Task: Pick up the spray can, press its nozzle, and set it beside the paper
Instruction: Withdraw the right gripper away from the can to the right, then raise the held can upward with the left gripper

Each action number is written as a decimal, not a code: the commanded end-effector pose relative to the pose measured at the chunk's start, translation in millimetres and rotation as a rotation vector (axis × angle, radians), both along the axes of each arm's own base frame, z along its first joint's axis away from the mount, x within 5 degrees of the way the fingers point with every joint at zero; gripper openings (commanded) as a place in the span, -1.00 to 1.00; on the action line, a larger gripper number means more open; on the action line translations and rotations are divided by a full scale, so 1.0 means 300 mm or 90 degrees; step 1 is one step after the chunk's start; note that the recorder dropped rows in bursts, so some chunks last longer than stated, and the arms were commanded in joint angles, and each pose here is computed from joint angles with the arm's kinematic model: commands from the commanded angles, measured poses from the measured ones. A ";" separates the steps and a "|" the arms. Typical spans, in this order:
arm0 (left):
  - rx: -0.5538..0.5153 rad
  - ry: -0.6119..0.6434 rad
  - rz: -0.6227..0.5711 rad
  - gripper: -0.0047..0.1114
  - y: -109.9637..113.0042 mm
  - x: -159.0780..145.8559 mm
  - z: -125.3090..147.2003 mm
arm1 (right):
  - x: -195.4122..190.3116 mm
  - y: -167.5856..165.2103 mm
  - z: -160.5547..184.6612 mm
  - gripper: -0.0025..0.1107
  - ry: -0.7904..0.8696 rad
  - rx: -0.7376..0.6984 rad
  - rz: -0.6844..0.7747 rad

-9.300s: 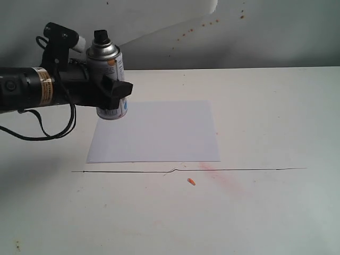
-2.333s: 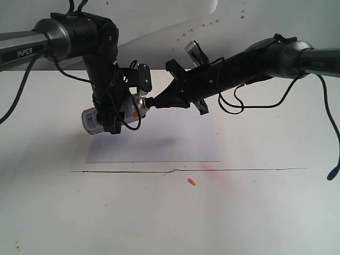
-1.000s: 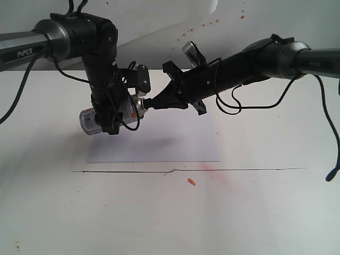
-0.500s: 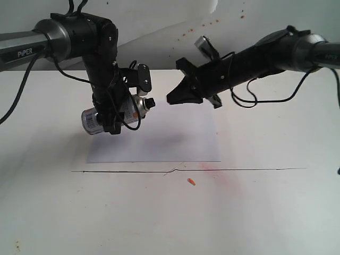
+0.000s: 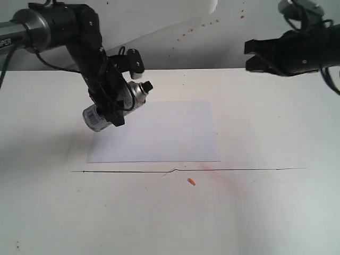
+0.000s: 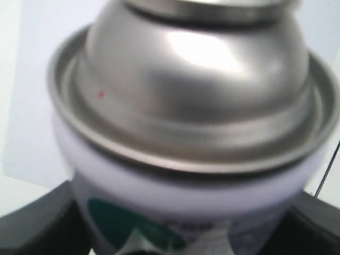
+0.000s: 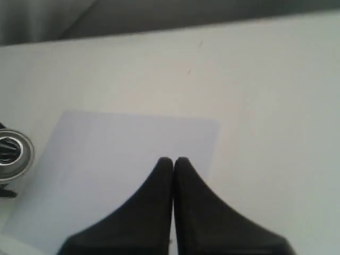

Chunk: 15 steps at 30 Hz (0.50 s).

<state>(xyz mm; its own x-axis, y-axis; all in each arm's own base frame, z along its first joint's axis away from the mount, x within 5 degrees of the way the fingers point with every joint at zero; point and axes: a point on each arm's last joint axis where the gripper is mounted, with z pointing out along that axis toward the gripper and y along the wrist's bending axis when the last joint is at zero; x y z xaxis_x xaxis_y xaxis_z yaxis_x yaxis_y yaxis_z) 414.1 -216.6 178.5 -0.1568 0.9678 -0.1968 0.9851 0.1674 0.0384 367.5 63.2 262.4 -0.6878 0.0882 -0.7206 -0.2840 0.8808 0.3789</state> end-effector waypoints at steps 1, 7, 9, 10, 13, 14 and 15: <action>-0.118 -0.009 0.072 -0.92 0.037 0.021 0.113 | -0.165 -0.087 0.173 -0.96 -0.198 -0.118 -0.105; -0.205 0.002 0.103 -0.92 0.025 0.016 0.168 | -0.468 -0.139 0.360 -0.96 -0.387 -0.160 -0.170; -0.230 0.013 0.110 -0.92 0.015 0.012 0.177 | -0.558 -0.144 0.363 -0.96 -0.413 -0.155 -0.174; -0.247 0.021 0.114 -0.92 0.008 0.010 0.181 | -0.607 -0.147 0.359 -0.96 -0.427 -0.152 -0.177; -0.286 0.034 0.122 -0.92 -0.005 0.000 0.208 | -0.734 -0.160 0.321 -0.96 -0.463 -0.148 -0.193; -0.297 0.034 0.123 -0.92 -0.007 -0.003 0.221 | -0.778 -0.165 0.311 -0.96 -0.481 -0.146 -0.199; -0.308 0.035 0.125 -0.92 -0.009 -0.007 0.235 | -0.817 -0.172 0.280 -0.96 -0.490 -0.148 -0.209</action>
<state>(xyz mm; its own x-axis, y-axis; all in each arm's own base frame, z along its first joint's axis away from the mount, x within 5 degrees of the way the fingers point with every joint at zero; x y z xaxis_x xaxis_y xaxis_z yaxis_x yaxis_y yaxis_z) 416.3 -214.6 223.0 -0.3435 0.7803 -0.5226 0.9367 0.3247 -0.1309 147.0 16.4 364.3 -0.0011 -0.0014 -1.0000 -0.1371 0.9906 -0.0012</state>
